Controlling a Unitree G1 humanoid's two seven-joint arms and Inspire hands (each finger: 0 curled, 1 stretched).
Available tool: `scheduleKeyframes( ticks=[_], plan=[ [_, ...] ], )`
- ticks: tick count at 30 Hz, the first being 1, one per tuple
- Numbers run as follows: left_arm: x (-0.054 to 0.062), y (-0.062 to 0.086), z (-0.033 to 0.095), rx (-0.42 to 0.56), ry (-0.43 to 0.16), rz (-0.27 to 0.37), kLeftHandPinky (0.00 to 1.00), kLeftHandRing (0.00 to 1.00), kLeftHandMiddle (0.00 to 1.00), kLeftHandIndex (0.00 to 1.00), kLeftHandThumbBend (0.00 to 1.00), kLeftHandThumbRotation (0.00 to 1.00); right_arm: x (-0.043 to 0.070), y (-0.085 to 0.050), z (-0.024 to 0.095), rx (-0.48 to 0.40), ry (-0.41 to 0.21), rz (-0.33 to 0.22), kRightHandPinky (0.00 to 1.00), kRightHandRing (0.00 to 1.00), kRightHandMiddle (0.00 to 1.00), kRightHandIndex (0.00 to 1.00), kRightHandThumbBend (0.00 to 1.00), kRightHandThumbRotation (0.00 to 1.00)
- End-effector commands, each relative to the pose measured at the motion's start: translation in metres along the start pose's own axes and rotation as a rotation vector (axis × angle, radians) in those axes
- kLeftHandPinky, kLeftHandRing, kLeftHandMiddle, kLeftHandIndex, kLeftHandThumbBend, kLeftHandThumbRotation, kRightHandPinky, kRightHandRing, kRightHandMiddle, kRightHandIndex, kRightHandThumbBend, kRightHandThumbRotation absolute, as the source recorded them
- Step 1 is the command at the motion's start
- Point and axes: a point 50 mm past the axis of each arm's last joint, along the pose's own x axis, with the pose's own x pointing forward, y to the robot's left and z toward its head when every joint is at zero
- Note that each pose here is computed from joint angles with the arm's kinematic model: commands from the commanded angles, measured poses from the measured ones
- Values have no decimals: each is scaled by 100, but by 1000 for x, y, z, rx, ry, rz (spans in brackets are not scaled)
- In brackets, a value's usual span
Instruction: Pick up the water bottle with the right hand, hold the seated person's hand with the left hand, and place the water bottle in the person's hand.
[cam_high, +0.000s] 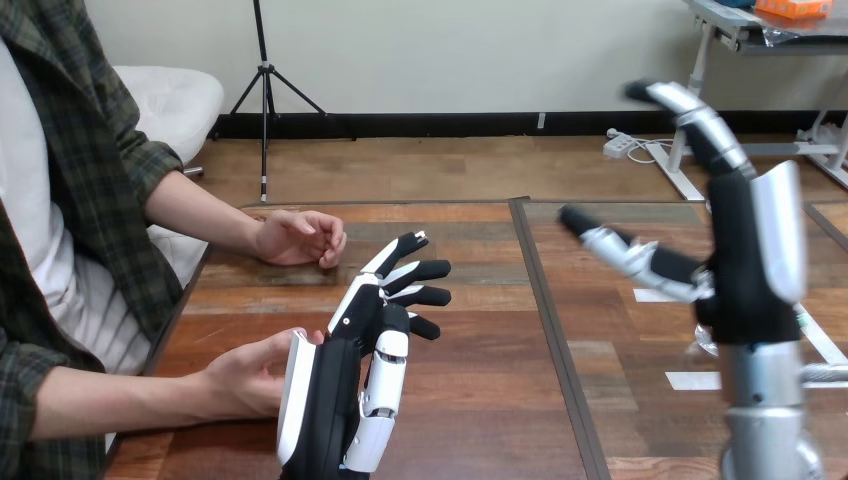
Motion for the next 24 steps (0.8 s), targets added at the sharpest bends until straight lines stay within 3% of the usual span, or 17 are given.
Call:
scheduleKeyframes(
  ticks=[1, 24],
  plan=[
    [16, 0, 4, -4, -68, 12, 53, 67, 75, 84, 7, 100, 23, -11, 10, -54, -90, -55, 85, 87, 85, 80, 76, 36],
    [17, 0, 3, -4, -66, 15, 53, 67, 75, 84, 7, 100, 33, -31, 0, -178, -43, -114, 79, 85, 82, 75, 74, 21]
  ],
)
